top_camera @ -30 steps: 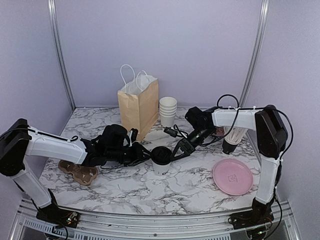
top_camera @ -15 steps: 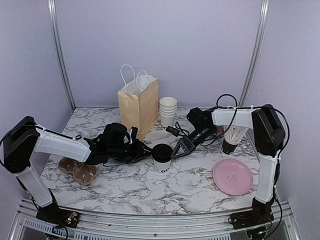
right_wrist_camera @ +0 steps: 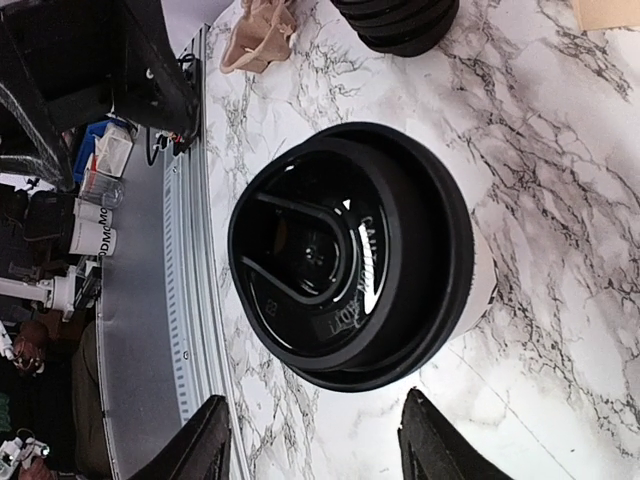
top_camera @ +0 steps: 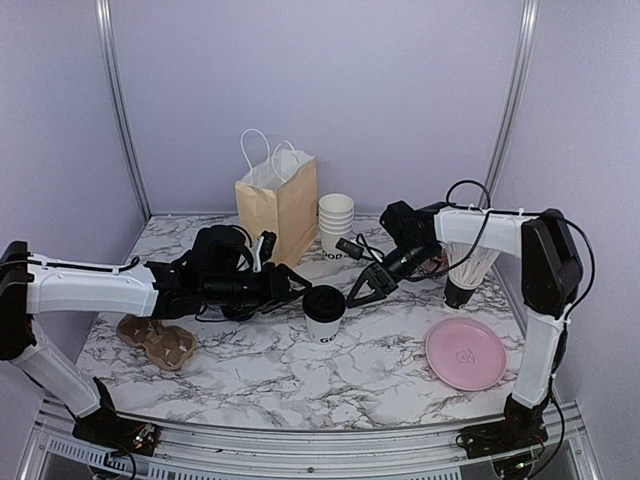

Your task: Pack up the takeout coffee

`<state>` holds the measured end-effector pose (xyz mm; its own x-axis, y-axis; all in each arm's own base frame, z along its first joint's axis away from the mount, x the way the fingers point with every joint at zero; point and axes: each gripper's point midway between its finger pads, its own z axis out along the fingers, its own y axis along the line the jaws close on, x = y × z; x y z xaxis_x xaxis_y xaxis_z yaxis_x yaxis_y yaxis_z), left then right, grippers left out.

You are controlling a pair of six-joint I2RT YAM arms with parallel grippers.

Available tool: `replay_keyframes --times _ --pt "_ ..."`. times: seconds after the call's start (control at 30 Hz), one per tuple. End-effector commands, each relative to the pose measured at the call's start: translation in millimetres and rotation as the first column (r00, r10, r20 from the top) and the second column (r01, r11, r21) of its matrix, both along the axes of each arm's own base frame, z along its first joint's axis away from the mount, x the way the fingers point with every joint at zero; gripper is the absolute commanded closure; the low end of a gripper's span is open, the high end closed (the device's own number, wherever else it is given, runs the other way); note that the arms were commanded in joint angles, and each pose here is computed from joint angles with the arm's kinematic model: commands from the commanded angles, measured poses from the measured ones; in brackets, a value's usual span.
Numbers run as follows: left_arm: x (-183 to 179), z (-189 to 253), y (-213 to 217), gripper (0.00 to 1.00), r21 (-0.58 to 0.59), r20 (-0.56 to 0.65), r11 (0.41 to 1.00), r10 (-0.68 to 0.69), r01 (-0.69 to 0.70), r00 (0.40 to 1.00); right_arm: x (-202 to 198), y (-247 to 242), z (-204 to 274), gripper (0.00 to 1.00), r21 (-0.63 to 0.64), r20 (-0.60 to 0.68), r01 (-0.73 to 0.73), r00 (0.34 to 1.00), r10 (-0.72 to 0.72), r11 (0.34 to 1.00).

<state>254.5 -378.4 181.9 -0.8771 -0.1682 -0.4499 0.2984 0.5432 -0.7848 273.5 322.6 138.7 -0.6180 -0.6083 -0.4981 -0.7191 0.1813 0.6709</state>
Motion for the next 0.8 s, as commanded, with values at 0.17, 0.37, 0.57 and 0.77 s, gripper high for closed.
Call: replay_keyframes --times 0.17,0.37,0.57,0.77 --pt "59.3 -18.7 20.1 0.48 0.167 0.108 0.978 0.104 -0.121 0.989 23.9 0.4 13.5 0.48 -0.02 0.12 0.033 0.992 -0.03 0.999" --pt "60.2 -23.4 -4.5 0.47 0.102 0.096 0.995 0.013 -0.023 0.995 33.0 4.8 5.9 0.55 -0.028 0.117 0.033 0.993 -0.029 0.999" --pt "45.8 -27.2 -10.0 0.51 0.069 0.075 0.998 -0.019 0.014 0.997 48.9 11.0 3.7 0.59 -0.035 0.144 0.051 0.989 -0.046 0.998" --pt "23.9 -32.5 -1.7 0.56 0.068 0.043 0.998 -0.017 0.014 0.999 61.0 16.7 -1.4 0.6 -0.043 0.138 0.069 0.988 -0.063 0.997"
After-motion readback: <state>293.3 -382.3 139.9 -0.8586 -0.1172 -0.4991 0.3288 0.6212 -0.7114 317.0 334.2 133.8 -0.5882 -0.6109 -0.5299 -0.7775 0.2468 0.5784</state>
